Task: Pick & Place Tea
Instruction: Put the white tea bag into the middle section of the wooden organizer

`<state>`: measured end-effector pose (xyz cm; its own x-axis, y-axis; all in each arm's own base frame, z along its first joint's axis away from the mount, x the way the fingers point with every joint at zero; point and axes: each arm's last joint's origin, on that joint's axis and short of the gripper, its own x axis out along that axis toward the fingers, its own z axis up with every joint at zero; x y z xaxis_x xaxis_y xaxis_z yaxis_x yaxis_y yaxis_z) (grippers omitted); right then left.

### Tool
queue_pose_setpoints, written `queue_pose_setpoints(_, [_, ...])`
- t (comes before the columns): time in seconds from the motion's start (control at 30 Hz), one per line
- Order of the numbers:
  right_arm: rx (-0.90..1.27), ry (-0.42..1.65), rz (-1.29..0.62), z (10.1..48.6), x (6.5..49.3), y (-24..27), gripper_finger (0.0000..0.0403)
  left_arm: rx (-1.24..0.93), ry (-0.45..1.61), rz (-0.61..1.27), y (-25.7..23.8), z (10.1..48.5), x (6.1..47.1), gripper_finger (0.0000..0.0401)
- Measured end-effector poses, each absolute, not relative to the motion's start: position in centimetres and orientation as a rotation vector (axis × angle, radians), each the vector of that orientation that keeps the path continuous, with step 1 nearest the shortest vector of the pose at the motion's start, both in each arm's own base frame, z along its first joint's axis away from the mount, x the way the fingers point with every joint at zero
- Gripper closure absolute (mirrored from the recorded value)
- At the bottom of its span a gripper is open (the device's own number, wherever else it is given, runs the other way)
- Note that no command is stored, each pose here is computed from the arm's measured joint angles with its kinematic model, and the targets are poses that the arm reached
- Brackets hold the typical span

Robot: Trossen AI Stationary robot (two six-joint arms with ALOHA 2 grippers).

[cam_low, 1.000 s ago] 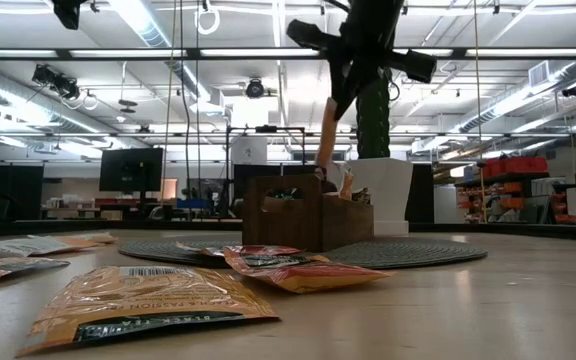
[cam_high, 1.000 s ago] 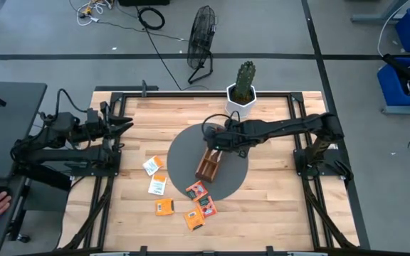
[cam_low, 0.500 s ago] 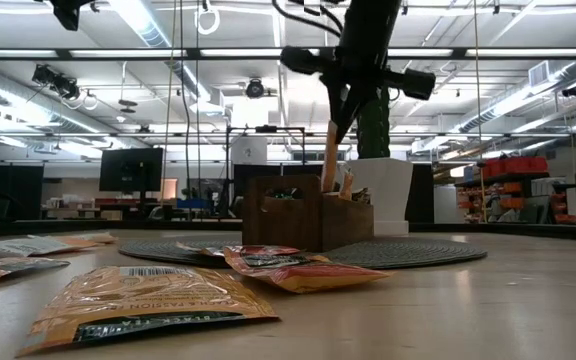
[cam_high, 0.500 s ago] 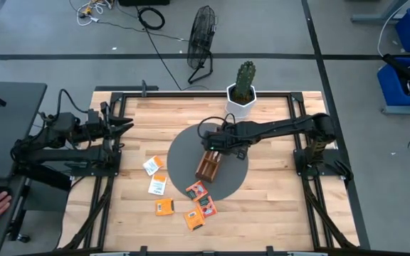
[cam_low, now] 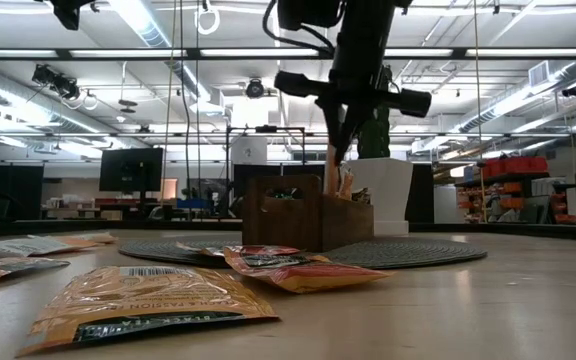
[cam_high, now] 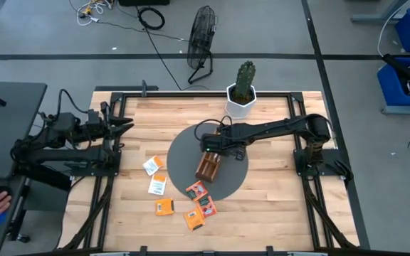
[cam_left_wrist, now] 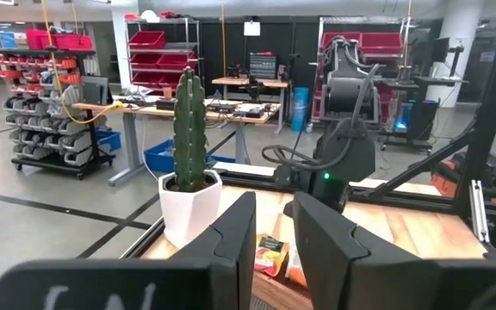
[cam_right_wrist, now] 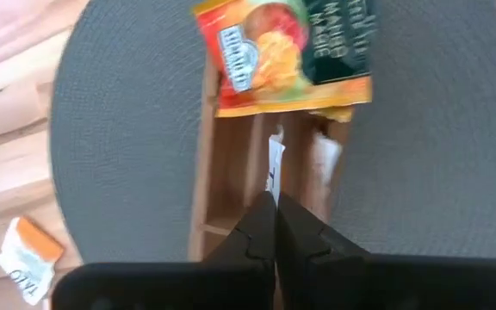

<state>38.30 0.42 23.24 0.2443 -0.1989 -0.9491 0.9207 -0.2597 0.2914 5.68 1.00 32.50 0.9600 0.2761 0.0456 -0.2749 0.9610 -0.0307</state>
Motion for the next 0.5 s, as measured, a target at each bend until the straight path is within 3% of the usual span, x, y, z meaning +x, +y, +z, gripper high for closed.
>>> queue_pose_setpoints(0.5, [1.358, 0.782, -1.28, 22.74, 38.28, 0.07, 0.0397, -0.017, -0.05, 0.28, 1.0, 32.51, 5.67, 0.0318])
